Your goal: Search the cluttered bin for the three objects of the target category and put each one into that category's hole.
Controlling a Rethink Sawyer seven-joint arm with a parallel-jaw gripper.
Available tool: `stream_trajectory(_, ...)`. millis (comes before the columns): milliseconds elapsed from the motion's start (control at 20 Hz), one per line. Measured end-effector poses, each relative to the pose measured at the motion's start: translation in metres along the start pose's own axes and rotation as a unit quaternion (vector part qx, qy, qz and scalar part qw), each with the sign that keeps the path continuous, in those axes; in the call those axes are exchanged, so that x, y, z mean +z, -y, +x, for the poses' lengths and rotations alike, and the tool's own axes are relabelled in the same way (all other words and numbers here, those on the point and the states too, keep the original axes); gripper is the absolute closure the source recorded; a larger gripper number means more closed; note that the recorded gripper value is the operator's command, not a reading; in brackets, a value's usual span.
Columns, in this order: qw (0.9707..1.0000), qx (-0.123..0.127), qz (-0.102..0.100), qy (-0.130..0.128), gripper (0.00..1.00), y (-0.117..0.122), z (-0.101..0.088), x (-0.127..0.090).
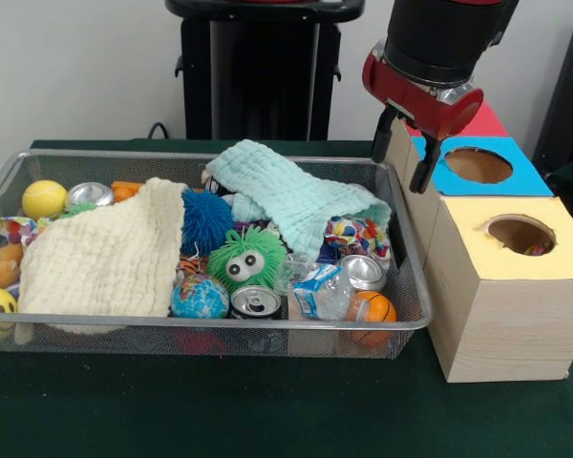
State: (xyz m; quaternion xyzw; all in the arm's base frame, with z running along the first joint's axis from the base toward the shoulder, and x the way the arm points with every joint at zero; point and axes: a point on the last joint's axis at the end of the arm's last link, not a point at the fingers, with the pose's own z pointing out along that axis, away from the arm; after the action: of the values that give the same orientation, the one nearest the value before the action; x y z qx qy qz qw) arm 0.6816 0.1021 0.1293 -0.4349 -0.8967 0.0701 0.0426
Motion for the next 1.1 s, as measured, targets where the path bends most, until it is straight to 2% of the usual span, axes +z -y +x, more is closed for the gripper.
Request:
stream_trajectory(300,0.9998,0.0,-0.012,0.014,0.0,-0.004,-0.005,0.016)
stream_trajectory(600,0.9993,-0.005,-0.022,0.029,0.0,-0.009,-0.005,0.057)
stream_trajectory(850,0.9997,-0.008,-0.011,0.022,0.0,-0.006,0.0,0.082)
stream_trajectory(1100,0.9998,-0.01,-0.001,0.015,0.0,-0.002,0.004,0.096)
